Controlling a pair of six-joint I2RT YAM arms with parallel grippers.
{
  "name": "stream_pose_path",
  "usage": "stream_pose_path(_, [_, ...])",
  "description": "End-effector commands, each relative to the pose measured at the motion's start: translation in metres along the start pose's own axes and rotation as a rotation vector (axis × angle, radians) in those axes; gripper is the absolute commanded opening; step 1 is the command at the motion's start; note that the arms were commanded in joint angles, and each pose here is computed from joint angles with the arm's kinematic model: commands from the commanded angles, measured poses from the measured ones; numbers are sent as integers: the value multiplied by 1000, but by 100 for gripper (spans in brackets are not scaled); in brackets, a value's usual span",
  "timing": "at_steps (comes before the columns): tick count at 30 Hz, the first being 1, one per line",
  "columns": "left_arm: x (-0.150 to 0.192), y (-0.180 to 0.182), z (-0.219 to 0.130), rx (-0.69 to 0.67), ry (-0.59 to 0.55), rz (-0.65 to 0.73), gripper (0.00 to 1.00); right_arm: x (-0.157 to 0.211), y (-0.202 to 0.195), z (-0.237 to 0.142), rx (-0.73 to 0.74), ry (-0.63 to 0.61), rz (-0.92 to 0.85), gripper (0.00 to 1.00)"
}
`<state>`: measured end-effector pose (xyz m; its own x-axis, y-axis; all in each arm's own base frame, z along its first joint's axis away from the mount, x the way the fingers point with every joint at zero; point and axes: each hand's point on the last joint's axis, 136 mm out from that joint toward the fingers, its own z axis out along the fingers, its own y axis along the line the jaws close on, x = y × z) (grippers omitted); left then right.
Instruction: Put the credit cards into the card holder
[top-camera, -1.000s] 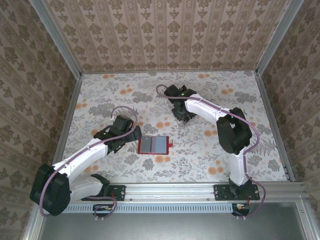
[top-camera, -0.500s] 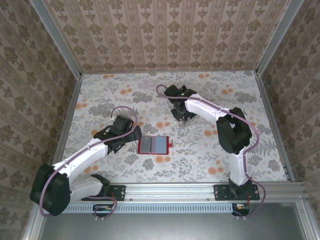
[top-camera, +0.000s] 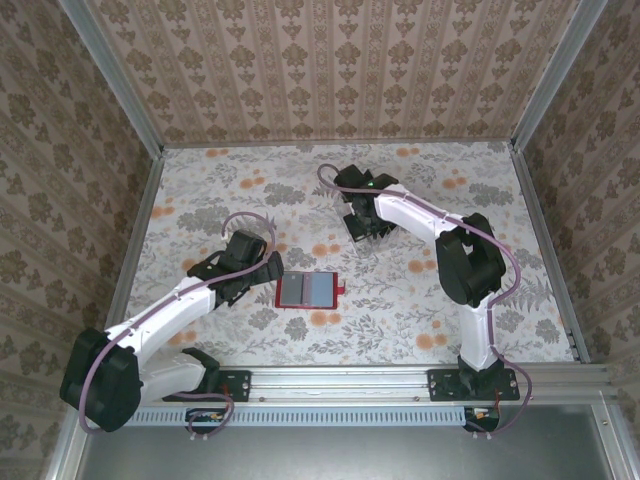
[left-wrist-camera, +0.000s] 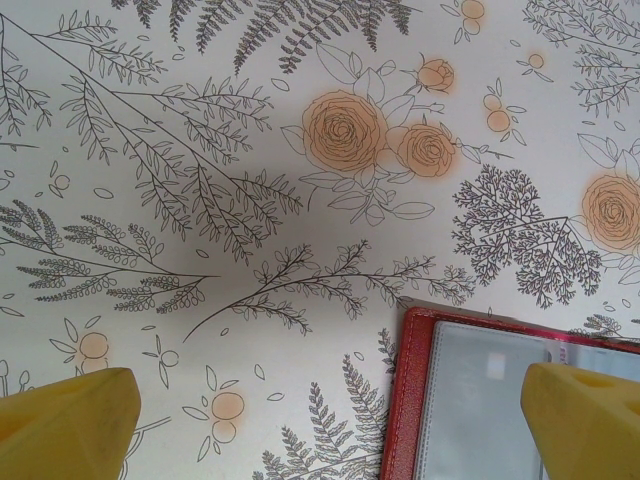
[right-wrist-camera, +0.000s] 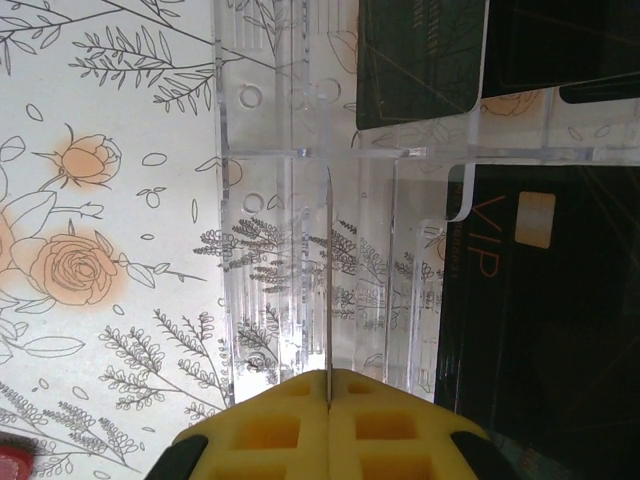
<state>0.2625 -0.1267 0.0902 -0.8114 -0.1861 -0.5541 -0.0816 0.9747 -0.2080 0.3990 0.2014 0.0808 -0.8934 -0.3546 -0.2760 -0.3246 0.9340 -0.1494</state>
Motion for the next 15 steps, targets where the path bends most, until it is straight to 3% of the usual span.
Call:
stream_pose_path(1, [1,2,3,-4,9,-2,100,-10,-3,-26,-29,-38,17,3])
stream_pose_path(9, [1,-1,6,-7,25,5,100,-22,-1,-57,-84,-106,48,0])
stream_pose_path(15, [-1,1,4,-28,35,22,100,-30,17,-103,-235,-217,113,0])
